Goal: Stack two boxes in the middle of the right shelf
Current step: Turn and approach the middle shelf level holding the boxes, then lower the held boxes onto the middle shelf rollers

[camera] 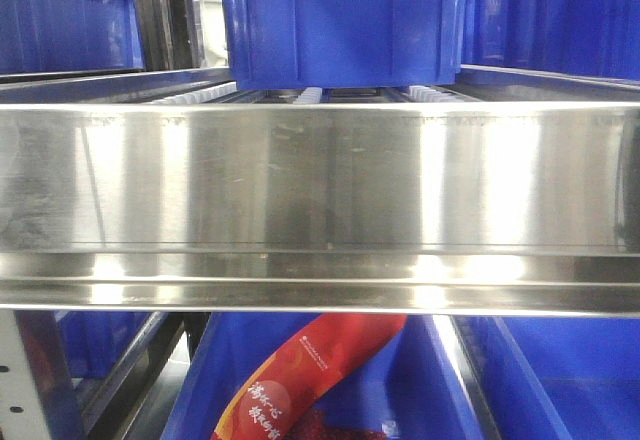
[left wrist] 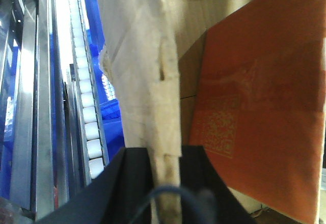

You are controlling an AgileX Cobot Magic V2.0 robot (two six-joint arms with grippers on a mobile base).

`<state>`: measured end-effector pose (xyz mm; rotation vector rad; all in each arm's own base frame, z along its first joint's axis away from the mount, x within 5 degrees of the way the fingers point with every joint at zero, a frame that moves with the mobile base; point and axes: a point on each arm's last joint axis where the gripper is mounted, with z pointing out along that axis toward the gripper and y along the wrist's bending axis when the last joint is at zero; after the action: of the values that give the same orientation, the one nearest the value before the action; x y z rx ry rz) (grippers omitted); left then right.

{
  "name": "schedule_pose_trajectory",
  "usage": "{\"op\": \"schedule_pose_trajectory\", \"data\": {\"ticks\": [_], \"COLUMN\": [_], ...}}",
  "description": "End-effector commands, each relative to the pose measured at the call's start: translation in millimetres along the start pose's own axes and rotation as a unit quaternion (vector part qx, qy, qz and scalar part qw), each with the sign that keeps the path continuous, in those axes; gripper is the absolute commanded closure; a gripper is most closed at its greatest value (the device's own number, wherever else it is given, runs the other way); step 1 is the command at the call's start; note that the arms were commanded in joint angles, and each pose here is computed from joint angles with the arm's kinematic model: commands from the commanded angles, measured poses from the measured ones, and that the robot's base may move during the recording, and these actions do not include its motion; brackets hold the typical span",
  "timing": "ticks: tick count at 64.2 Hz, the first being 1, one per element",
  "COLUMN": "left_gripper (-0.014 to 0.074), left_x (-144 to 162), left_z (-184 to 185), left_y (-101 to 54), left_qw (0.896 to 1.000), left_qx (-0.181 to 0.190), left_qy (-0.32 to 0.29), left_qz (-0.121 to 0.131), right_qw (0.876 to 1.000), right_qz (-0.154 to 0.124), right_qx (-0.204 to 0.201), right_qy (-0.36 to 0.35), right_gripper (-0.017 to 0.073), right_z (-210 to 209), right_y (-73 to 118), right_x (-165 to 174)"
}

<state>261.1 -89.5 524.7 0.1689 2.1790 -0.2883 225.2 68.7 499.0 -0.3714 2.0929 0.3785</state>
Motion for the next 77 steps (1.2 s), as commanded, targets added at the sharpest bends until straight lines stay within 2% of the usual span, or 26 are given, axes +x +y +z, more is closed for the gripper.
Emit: {"op": "schedule_pose_trajectory", "data": {"ticks": [1,68,77], "left_gripper": [0.0705,0.0705,0.0705], "left_x": [-6,-7,-4], "left_z": [-7,-7,5], "left_y": [1.8,1.5,3.6], "left_qw": [0.999,0.999,1.0], "left_qx": [-0.003,-0.002,-0.014], "left_qy": [-0.037,-0.043,-0.013], "left_qz": [0.004,0.004,0.006], "right_qw": [0.999,0.999,1.0], "right_qz": [-0.009,-0.009,-0.004], "right_qx": [0.005,0.008,0.002], "right_qy": [-0.03,-0.047,0.006], "right_gripper": [0.0713,0.0713,0.0713], "right_z": [-8,-6,10], "right_y": [0.1,-0.9,-4.1], "right_x": [-6,-9,-2]}}
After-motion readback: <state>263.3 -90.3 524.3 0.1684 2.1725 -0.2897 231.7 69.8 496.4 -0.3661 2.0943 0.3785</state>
